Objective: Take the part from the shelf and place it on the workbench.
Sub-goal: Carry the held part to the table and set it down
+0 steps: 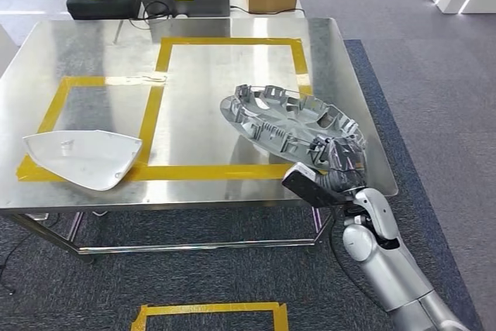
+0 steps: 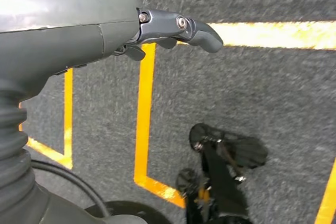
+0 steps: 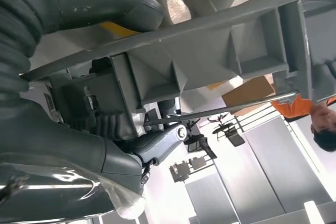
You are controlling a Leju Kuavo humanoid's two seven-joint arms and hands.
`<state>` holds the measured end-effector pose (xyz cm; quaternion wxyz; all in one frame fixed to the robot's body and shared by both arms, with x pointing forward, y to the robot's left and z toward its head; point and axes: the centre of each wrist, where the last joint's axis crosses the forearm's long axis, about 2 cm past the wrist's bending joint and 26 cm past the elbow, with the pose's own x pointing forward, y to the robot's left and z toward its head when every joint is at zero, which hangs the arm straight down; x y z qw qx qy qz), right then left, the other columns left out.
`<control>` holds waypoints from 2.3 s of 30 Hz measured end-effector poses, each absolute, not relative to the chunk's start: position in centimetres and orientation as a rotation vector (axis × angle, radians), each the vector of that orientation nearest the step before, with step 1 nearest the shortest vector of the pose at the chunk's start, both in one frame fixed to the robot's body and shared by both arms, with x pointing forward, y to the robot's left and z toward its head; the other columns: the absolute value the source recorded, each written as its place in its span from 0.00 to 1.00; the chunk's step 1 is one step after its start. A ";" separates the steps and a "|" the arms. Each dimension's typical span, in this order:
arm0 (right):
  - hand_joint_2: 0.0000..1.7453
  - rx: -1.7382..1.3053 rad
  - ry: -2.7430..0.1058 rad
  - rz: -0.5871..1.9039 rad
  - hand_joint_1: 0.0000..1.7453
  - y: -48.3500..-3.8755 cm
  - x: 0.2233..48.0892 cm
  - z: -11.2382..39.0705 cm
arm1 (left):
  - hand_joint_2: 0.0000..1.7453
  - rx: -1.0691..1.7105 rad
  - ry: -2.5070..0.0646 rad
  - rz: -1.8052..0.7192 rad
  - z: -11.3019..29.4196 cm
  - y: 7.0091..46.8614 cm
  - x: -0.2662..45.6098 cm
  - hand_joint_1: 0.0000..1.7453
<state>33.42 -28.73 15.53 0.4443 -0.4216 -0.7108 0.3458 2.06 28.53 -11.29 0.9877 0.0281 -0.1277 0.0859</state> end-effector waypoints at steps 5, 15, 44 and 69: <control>1.00 -1.013 -1.693 0.883 1.00 -29.1 34.2 14.3 | 1.00 0.055 -0.261 0.163 -11.3 28.5 2.2 0.00; 1.00 -0.905 -1.605 0.894 1.00 -29.3 37.2 13.5 | 1.00 0.055 -0.281 0.139 -11.3 29.1 2.6 0.00; 1.00 -0.636 -1.618 1.046 1.00 -22.4 40.0 12.0 | 1.00 0.071 -0.300 0.084 -11.2 29.9 3.3 0.00; 0.00 -0.500 -1.659 1.088 0.00 -18.8 37.0 9.7 | 0.00 0.103 -0.282 0.068 -11.2 30.2 3.0 0.00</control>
